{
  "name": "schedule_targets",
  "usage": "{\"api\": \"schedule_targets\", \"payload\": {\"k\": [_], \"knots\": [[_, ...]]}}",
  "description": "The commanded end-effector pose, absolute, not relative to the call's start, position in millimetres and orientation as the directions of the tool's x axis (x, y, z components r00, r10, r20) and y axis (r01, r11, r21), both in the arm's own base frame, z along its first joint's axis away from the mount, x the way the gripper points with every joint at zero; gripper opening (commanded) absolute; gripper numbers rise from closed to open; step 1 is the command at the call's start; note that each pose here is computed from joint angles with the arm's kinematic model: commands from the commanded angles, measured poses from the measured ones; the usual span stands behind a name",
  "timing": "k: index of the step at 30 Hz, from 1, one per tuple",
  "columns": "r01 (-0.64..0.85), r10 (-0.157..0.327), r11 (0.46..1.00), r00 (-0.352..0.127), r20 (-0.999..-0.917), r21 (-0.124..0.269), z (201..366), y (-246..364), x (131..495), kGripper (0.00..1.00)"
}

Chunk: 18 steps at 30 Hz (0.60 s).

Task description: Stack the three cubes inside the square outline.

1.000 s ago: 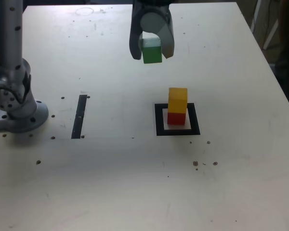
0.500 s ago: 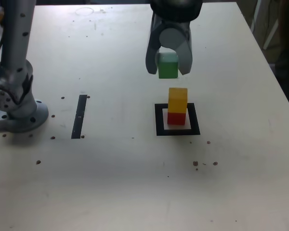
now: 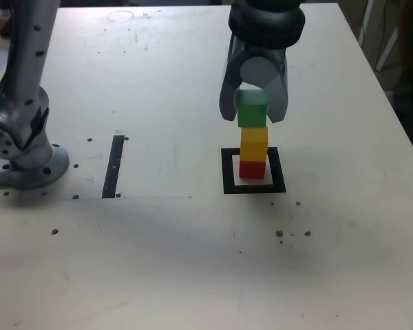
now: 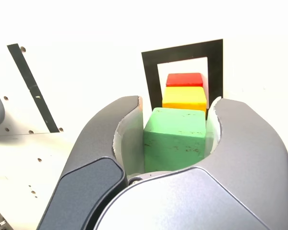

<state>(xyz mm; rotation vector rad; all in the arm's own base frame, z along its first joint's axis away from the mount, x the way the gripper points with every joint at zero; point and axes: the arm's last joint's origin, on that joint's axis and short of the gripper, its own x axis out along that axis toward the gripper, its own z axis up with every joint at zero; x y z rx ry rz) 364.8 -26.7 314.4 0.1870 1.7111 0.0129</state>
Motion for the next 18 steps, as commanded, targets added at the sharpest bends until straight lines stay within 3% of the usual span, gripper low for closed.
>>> {"api": "schedule_targets", "payload": {"k": [1,15,16,18], "knots": [[0.118,0.131,0.986,-0.144,-0.9809,0.114,311.8,-28.3,367.0,0.31],[0.122,0.119,0.987,-0.155,-0.9808,0.1,303.7,-32.0,373.0,0.31],[0.124,0.119,0.987,-0.154,-0.9809,0.1,303.3,-32.2,373.3,0.33],[0.128,0.119,0.987,-0.153,-0.9811,0.1,302.1,-32.3,373.8,0.46]]}}
